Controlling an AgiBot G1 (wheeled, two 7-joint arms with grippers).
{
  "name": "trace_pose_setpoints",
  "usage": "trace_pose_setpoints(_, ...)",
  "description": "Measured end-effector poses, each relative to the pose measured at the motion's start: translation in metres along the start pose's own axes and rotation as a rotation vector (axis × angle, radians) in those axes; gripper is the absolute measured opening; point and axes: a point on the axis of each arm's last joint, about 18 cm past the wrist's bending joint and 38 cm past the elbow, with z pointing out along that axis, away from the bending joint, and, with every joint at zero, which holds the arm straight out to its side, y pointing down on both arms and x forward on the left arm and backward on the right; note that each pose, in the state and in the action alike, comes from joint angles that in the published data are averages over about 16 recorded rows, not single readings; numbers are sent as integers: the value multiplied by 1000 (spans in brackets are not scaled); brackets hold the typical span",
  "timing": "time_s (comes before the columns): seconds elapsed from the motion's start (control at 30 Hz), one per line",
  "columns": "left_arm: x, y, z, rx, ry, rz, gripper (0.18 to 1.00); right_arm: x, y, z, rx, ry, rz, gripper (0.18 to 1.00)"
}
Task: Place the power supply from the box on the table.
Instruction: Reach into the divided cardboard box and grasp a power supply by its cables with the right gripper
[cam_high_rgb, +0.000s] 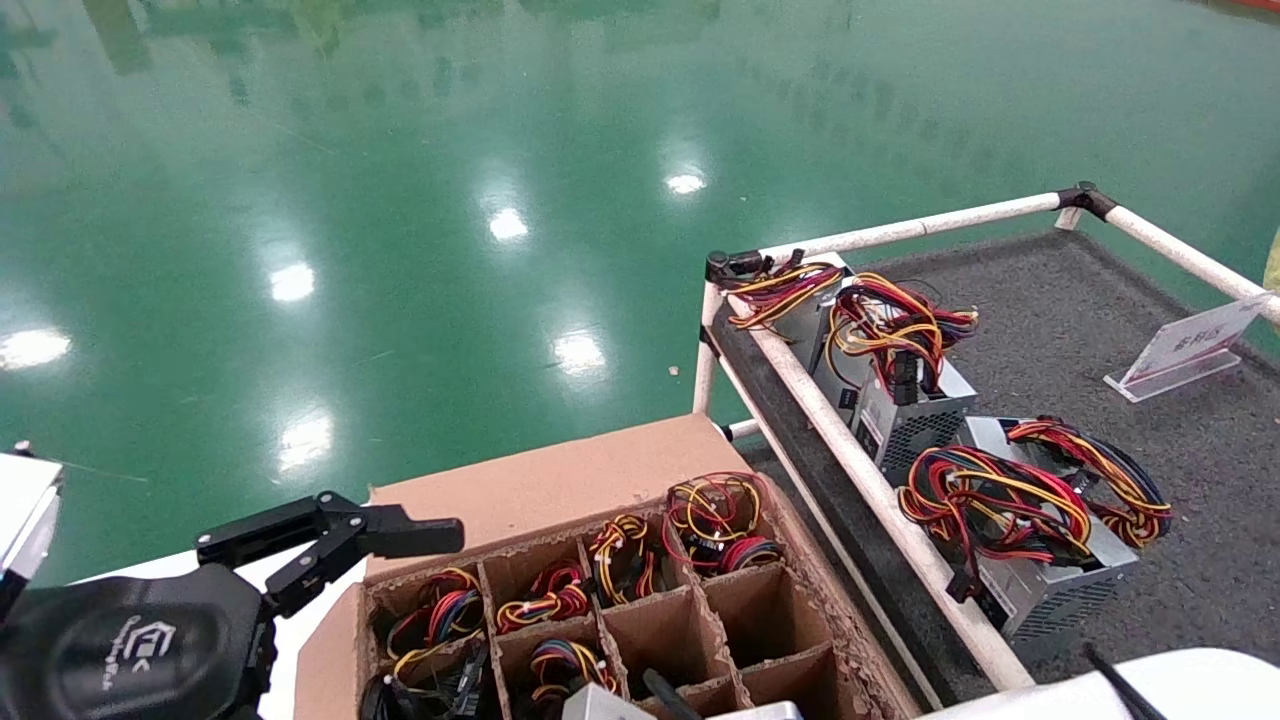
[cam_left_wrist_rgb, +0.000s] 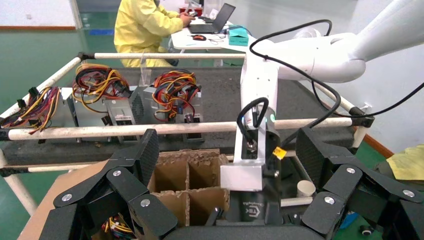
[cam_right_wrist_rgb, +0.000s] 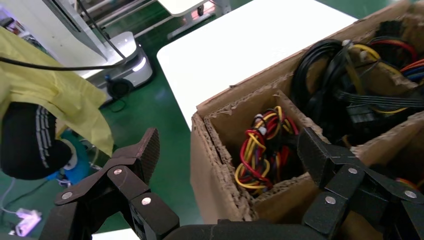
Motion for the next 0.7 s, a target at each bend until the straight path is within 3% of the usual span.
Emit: trace_pose_setpoints(0.7, 0, 0, 0, 0, 0, 0, 1000, 9, 4, 31, -26, -4, 58, 955)
